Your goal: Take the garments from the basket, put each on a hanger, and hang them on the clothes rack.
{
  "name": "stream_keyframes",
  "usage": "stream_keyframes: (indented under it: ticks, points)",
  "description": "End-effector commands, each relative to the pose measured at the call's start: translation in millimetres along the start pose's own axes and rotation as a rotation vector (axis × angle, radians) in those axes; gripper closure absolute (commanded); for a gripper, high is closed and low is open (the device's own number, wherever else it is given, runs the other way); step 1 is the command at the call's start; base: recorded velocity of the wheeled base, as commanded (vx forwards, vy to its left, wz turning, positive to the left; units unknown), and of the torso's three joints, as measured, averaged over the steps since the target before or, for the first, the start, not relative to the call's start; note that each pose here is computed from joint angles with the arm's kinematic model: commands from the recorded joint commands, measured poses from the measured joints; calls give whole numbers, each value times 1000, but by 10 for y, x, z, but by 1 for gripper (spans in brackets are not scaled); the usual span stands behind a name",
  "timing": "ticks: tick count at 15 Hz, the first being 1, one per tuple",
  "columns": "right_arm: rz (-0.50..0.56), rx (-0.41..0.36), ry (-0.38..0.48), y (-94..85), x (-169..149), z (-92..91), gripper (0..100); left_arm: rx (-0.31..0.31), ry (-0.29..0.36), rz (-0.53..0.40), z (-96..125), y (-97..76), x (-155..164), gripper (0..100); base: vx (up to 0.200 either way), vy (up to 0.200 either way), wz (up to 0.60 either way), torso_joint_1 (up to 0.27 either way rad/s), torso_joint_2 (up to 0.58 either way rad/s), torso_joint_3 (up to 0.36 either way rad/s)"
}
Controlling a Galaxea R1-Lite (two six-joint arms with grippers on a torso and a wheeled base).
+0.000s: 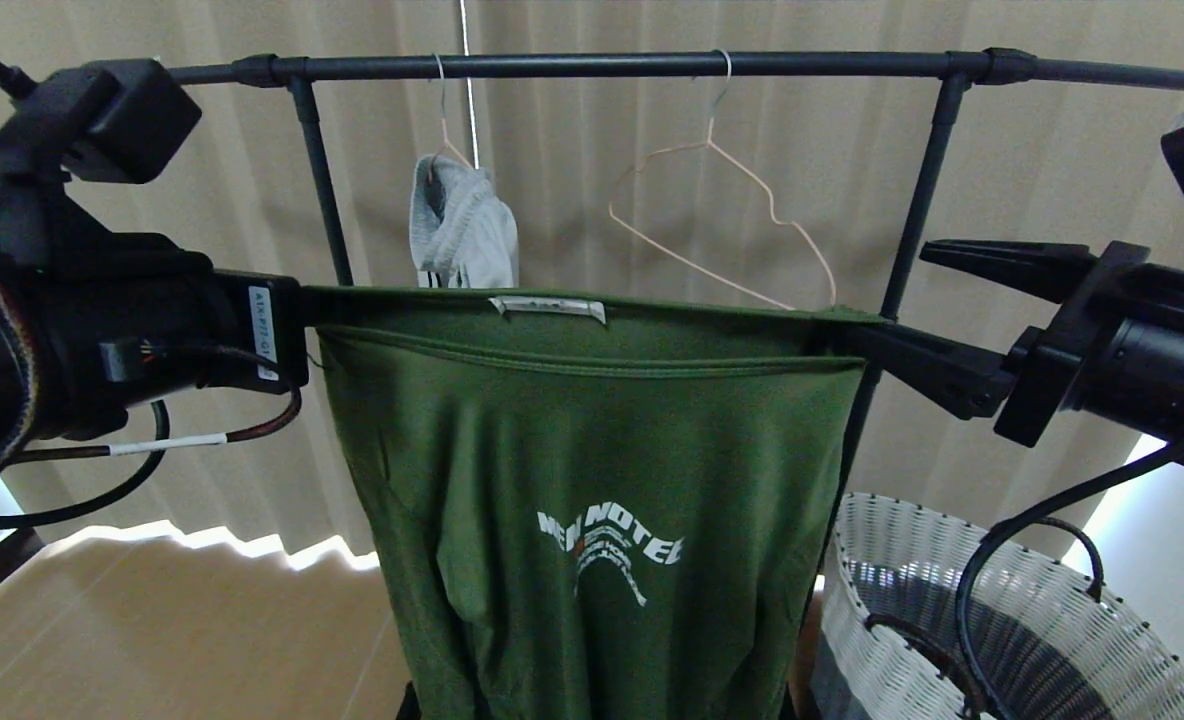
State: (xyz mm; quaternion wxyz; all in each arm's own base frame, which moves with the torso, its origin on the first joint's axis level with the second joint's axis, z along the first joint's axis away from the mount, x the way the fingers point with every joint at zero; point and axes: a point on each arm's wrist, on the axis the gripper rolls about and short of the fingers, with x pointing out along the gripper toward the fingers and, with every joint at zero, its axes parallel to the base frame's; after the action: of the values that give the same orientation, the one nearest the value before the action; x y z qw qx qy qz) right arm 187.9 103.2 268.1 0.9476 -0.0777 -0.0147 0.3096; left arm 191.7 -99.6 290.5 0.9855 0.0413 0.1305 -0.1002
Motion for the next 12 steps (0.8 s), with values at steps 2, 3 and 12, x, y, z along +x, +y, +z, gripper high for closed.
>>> stream_keyframes:
  ticks: [2, 3, 12]
  points:
    - [20, 2, 7, 11, -3, -31, 0, -8, -15, 17, -80, 32, 37, 100, 0, 0, 0, 0, 0, 0]
    - [33, 1, 7, 14, -3, -33, 0, -12, -28, 24, -91, 45, 50, 100, 0, 0, 0, 0, 0, 0]
    - [147, -2, -15, 55, -1, -148, 0, -14, -19, 39, -133, 76, 65, 100, 0, 0, 0, 0, 0, 0]
